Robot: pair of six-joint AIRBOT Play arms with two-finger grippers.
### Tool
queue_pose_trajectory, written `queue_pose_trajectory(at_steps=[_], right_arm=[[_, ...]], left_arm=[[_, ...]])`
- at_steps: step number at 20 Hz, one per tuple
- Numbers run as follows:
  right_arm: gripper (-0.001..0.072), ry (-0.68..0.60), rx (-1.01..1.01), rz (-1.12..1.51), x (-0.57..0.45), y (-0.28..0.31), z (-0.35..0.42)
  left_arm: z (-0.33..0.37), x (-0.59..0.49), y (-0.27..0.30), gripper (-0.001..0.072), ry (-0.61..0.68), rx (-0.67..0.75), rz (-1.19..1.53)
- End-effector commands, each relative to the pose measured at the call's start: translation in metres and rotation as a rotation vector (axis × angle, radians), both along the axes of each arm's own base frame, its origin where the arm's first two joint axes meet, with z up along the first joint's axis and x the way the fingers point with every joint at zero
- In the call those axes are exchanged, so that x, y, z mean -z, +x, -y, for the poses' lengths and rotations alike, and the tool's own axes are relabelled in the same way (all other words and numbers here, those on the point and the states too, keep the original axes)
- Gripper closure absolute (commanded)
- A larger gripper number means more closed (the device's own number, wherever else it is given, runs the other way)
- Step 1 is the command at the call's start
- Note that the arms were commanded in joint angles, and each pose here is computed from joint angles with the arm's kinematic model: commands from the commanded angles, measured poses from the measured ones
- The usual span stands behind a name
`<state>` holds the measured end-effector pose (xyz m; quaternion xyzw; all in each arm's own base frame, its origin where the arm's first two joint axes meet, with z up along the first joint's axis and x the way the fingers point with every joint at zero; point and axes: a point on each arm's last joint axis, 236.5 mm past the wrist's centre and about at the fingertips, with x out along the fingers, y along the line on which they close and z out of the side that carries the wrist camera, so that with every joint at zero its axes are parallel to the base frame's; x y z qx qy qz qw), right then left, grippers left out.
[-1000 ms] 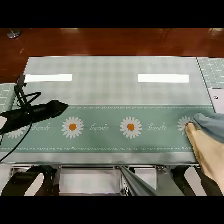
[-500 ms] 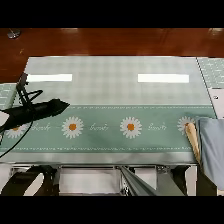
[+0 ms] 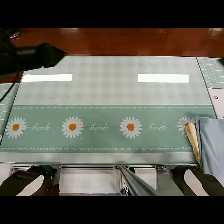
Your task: Fold the shirts.
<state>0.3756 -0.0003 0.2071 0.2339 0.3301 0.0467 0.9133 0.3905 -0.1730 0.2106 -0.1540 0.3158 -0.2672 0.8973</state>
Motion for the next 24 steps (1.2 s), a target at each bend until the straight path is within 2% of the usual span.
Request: queue_pose_trajectory(at_steps=[1,3,7,12,24], right_arm=[[0.0688,-0.274,-0.212,-0.258,0.1,0.019,-0.083],[0.0688,-0.38,-0.34,-0.404,0.16,0.014,-0.113],[0.0687,-0.326,-0.308,-0.569,0.219,0.013,-0.127],[0.0688,-0.286,-0.251,-0.544,0.212,0.019,-0.128],[0.0687,-0.285,-0.25,-0.536,0.211,0.02,-0.129]], left_arm=[[0.008,0.066,-0.001,0.0688,0.169,-0.016,-0.145],[-0.003,0.135,-0.01,0.0688,0.155,-0.106,-0.313],[-0.021,0.184,-0.02,0.0688,0.206,-0.122,-0.427],[-0.046,0.188,-0.016,0.0687,0.221,-0.152,-0.441],[-0.047,0.192,-0.015,0.0687,0.221,-0.156,-0.45]])
